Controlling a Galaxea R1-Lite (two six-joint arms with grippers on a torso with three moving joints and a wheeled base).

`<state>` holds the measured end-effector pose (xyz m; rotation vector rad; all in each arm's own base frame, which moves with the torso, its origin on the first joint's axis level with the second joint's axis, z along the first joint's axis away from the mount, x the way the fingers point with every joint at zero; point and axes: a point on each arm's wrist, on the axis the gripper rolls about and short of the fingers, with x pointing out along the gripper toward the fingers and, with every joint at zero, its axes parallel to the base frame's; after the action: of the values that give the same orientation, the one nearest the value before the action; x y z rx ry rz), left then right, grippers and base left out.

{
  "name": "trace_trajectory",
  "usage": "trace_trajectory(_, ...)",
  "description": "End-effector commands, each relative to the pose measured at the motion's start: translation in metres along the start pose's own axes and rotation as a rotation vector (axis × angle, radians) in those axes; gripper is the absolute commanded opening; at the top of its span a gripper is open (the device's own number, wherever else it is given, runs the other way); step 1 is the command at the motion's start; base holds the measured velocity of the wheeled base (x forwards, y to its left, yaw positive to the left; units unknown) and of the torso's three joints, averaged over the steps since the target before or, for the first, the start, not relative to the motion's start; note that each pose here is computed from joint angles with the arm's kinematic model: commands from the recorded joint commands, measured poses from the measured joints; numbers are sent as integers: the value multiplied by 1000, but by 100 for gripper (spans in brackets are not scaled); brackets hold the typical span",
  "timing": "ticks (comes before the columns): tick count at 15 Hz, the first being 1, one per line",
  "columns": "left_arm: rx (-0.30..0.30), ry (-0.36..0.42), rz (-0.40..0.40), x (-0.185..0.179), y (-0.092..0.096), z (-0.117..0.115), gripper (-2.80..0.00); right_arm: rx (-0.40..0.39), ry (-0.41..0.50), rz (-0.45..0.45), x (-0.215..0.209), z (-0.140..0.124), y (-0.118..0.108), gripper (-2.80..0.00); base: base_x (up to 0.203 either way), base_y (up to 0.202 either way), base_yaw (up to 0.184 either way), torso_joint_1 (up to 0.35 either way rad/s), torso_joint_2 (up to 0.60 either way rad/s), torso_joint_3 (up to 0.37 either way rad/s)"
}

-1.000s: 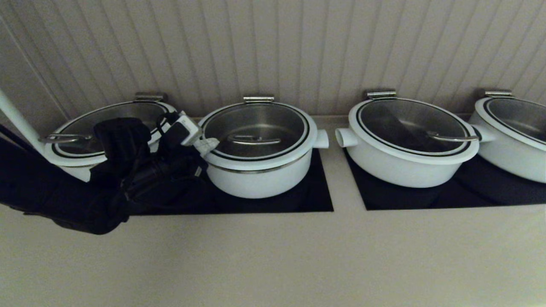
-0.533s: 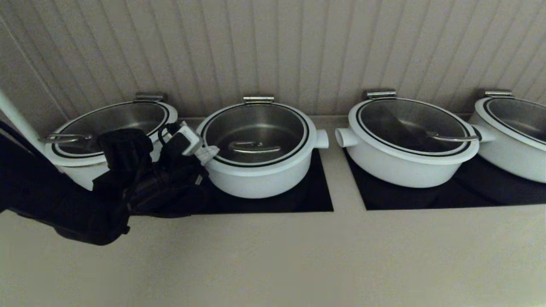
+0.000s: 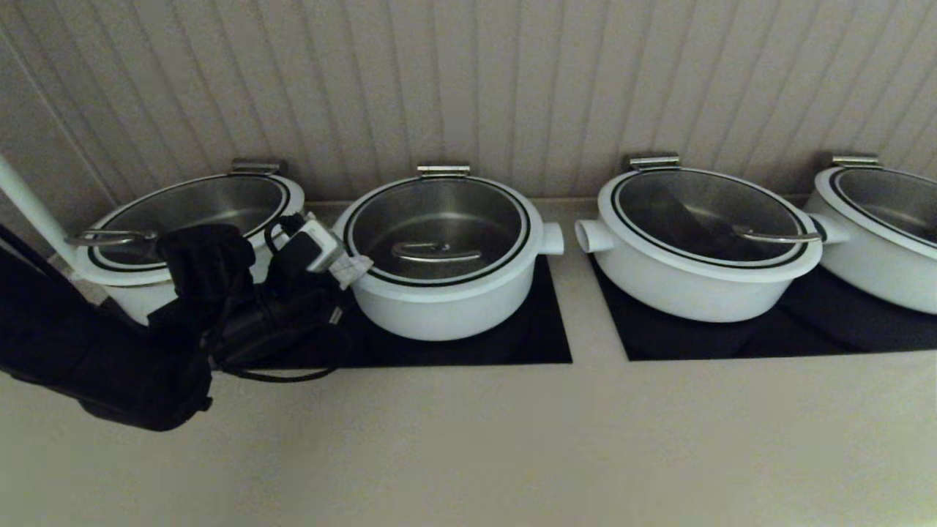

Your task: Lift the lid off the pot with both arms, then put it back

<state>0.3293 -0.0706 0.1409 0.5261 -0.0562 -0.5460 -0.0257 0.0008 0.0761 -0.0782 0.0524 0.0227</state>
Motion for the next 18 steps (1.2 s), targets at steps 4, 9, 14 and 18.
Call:
trace_trajectory(4, 17, -18, 46, -25, 5, 15, -280, -1, 1, 1, 0, 0, 0, -280, 0, 0, 0, 0, 0, 0)
trace_trajectory(9, 19, -1, 109, -56, 13, 21, -280, -1, 2, 1, 0, 0, 0, -280, 0, 0, 0, 0, 0, 0)
trace_trajectory(14, 8, -14, 206, -100, 27, 41, -280, -1, 0, 1, 0, 0, 0, -280, 0, 0, 0, 0, 0, 0)
trace_trajectory(18, -3, 23, 321, -147, 36, 62, -280, -1, 1, 1, 0, 0, 0, -280, 0, 0, 0, 0, 0, 0)
